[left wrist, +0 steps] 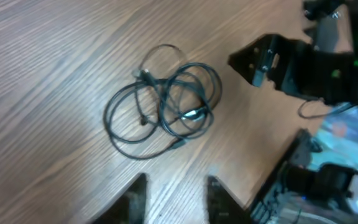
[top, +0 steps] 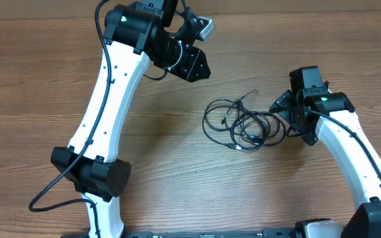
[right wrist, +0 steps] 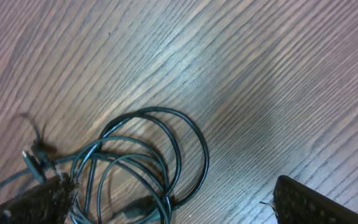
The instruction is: Untangle cables
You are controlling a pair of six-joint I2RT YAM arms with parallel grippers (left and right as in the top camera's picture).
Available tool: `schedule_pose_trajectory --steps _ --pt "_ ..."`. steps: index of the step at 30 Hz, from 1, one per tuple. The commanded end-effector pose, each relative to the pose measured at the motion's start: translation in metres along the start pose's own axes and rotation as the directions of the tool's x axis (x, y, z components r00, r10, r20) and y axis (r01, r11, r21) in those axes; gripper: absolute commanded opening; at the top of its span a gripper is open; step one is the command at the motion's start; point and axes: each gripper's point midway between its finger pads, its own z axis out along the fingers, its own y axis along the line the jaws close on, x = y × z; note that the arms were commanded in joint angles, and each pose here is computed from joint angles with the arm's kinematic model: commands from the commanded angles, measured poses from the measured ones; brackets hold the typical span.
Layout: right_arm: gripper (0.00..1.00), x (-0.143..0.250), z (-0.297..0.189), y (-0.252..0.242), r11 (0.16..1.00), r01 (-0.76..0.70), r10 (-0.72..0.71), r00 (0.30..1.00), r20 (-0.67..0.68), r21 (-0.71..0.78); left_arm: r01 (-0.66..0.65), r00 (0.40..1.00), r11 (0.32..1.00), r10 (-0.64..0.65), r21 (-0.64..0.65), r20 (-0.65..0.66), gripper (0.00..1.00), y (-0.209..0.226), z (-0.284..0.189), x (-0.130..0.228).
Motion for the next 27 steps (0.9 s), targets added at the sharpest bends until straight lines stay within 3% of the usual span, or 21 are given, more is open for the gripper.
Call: schedule_pose_trajectory --steps 1,8,12,23,27 --pt "1.00 0.012 0.002 0.006 0.991 0.124 -0.127 0.990 -0.057 -0.045 -0.011 1.000 0.996 0.010 -0.086 -0.011 0.38 0.007 -0.001 0.003" --pt "1.00 0.022 0.001 0.000 0.984 0.173 -0.176 0.979 -0.101 -0.035 0.007 0.996 0.995 -0.016 -0.098 -0.084 0.55 0.019 0.030 0.008" --pt "1.00 0.023 0.001 -0.001 0.984 0.174 -0.176 0.979 -0.107 -0.030 0.034 0.981 0.990 -0.059 -0.137 -0.183 0.64 0.047 0.071 0.019" --pt "1.00 0.024 0.001 -0.001 0.984 0.174 -0.177 0.978 -0.113 -0.033 0.087 0.911 0.988 -0.131 -0.128 -0.391 0.72 0.095 0.158 0.061" --pt "1.00 0.024 0.001 -0.001 0.984 0.174 -0.176 0.978 -0.113 -0.033 0.059 0.895 0.982 -0.133 -0.181 -0.426 0.77 0.111 0.177 0.070"
